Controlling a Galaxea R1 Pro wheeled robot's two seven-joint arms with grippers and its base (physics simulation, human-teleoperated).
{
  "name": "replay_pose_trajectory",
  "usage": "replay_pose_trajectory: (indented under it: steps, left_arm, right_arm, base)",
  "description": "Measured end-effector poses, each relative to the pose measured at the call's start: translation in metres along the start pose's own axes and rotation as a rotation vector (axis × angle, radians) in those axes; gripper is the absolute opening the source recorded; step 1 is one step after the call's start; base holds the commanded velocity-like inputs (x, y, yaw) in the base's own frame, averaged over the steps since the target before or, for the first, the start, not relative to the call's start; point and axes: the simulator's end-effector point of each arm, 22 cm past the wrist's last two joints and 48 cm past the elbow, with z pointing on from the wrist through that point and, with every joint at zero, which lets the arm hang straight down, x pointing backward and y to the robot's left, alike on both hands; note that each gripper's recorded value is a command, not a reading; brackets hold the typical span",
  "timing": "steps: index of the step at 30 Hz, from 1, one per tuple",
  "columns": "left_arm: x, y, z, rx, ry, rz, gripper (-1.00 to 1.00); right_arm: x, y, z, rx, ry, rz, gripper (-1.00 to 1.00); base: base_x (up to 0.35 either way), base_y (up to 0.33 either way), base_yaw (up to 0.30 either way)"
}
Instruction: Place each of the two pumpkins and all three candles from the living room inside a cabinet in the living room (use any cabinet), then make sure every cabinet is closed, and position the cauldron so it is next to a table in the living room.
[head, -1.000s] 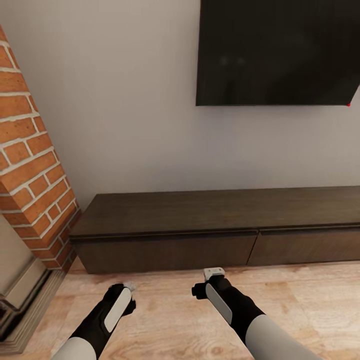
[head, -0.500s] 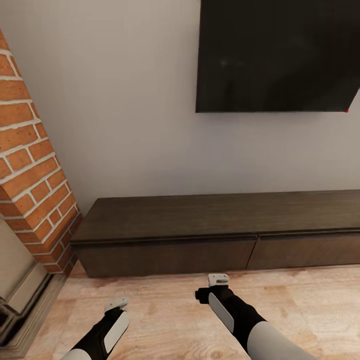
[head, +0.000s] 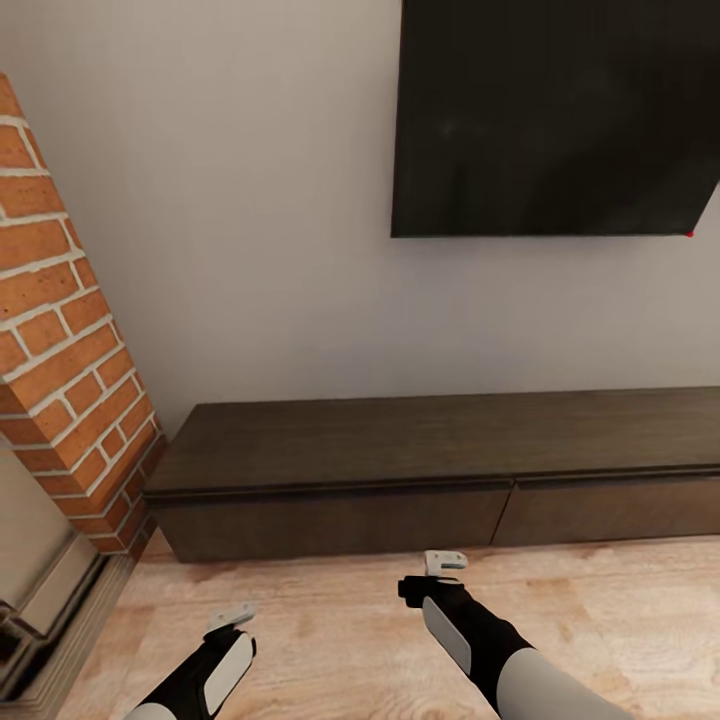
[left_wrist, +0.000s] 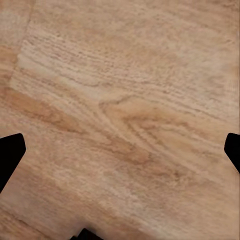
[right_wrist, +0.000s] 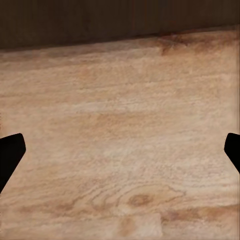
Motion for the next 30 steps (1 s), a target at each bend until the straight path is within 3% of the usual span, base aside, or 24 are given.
replay_pose_trajectory:
  steps: [8,30]
  left_arm:
    - [-0.011,0.003,-0.013,-0.003,-0.017,-0.016,1.00]
    - [-0.031,0.010,-0.052,-0.009,-0.014,-0.018,1.00]
  right_arm:
    - [-0.013,-0.009,-0.008,0.021,-0.045,0.023,1.00]
    - [-0.043,-0.010,-0.042,0.026,-0.047,0.026,1.00]
  base:
    - [0.000,0.000,0.000]
    - [0.000,0.000,0.000]
